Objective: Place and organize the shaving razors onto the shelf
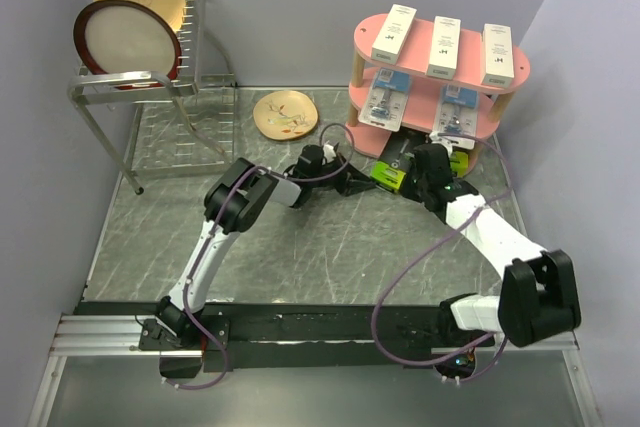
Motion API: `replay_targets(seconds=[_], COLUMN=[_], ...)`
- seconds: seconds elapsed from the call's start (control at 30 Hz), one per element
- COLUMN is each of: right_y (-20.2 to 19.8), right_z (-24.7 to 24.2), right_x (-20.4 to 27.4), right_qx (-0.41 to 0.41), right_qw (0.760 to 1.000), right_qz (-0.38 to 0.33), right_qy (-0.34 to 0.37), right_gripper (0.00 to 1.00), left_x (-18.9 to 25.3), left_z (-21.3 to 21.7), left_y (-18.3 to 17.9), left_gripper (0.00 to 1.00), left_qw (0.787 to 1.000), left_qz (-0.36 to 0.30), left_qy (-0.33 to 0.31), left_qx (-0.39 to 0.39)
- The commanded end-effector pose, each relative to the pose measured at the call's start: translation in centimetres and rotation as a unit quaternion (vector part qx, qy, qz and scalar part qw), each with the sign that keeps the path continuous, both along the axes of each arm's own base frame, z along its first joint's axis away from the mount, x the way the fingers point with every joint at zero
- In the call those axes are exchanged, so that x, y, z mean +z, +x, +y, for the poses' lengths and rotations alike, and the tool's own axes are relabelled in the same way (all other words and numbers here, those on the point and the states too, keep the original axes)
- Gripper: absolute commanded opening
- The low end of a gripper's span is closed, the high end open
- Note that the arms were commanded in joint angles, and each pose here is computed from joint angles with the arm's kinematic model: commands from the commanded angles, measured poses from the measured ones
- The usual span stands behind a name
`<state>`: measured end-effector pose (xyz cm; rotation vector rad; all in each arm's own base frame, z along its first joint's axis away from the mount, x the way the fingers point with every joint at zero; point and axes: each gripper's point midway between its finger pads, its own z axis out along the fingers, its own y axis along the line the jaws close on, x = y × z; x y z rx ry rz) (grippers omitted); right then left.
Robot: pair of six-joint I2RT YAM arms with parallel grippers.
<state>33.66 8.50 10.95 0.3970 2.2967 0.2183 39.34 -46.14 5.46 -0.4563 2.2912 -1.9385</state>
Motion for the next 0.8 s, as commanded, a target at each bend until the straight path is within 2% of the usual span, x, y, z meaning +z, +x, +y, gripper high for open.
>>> replay_targets(seconds=[0.0, 0.2, 0.57, 0.73, 0.77], right_y=[-0.9, -1.8, -3.2, -3.5, -3.6], right_z=[-0.9, -2.7, -4.1, -4.7, -4.7], right_x=[3.6, 5.9, 4.7, 5.3, 5.2], right_qx=[0.021, 0.006, 0.041, 0.034, 0.036], right_qw=[0.999, 0.997, 0.991, 0.991, 0.991], right_qz=[-0.032, -0.064, -0.071, -0.066, -0.063], right_qy=[-0.017, -0.043, -0.107, -0.112, -0.112], right_gripper=[0.00, 0.00, 0.00, 0.00, 0.00], left_x=[2.5, 3.7, 5.8, 5.7, 4.5], left_z=[-3.3, -4.2, -5.3, -4.7, -4.1], left_y=[-0.5, 0.7, 3.2, 2.6, 1.9], left_gripper=[0.01, 0.02, 0.06, 0.10, 0.14], left_qw=[0.999, 0.998, 0.997, 0.997, 0.998], left_qz=[-0.025, -0.032, -0.062, -0.052, -0.034], left_qy=[-0.040, -0.046, -0.053, -0.065, -0.058], left_qx=[-0.024, -0.016, 0.007, 0.001, -0.001])
